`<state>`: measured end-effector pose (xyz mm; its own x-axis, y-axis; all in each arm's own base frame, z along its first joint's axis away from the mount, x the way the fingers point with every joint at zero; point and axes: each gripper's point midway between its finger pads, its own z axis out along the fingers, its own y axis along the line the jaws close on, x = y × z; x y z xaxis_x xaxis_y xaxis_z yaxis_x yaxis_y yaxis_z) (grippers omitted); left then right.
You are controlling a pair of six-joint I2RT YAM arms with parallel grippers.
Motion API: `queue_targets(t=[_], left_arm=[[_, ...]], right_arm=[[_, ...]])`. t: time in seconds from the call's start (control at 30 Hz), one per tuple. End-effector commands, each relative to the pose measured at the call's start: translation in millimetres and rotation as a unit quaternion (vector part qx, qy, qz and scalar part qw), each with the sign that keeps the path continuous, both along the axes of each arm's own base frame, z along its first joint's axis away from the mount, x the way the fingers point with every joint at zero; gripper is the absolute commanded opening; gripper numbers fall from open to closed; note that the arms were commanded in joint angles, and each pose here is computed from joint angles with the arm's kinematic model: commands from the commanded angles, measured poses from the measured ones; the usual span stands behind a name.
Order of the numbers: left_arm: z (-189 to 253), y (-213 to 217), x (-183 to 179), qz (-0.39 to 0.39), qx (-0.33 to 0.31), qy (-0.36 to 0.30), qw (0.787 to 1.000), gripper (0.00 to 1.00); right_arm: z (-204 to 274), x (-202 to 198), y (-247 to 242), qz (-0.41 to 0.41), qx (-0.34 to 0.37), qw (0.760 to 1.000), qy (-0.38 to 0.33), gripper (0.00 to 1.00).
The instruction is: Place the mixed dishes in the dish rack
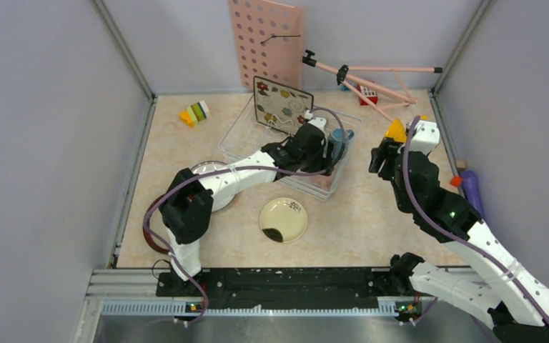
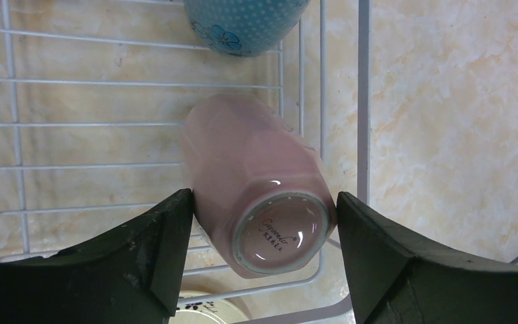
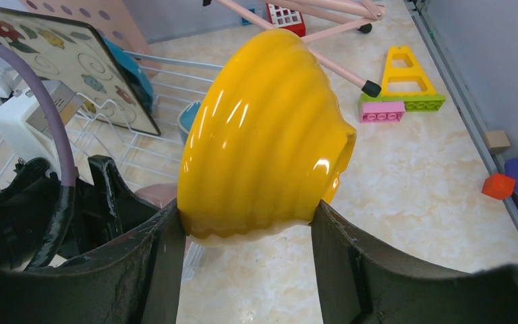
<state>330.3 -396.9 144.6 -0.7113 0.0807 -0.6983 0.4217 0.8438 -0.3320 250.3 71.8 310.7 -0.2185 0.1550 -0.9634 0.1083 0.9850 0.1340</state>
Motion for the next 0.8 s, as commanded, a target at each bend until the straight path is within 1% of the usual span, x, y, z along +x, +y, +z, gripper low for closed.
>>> queue_targets(t=[0.0,0.03,0.07,0.1,0.17,0.27,0.4,0.53,0.63,0.77], left_arm=[[5,18,18,0.039,0.062,-0.039,0.997,0.51],[6,22,19,0.041,0.073,-0.041,0.996,0.41],[11,23,21,0.044,0.076,-0.048,0.995,0.36],[16,25,23,0.045,0.079,-0.053,0.994,0.26],[26,30,26,0.049,0.086,-0.062,0.993,0.17],[46,40,31,0.058,0.089,-0.069,0.992,0.09],[64,63,40,0.067,0.086,-0.062,0.992,0.06],[60,84,48,0.059,0.065,-0.021,0.996,0.05],[52,97,52,0.060,0.067,0.006,0.996,0.03],[45,107,59,0.056,0.063,0.024,0.996,0.03]], right_arm=[[21,6,2,-0.001,0.021,0.999,-0.029,0.18],[19,6,2,0.000,0.019,0.999,-0.027,0.18],[17,7,4,0.003,0.018,1.000,-0.024,0.18],[16,9,6,0.007,0.017,1.000,-0.021,0.18],[13,12,12,0.020,0.012,1.000,-0.016,0.18],[9,17,25,0.046,0.004,0.999,-0.006,0.18],[1,27,48,0.095,-0.018,0.995,0.013,0.18],[-13,38,75,0.157,-0.053,0.986,0.035,0.18],[-22,42,100,0.215,-0.067,0.973,0.047,0.18],[-34,49,128,0.283,-0.088,0.954,0.052,0.18]])
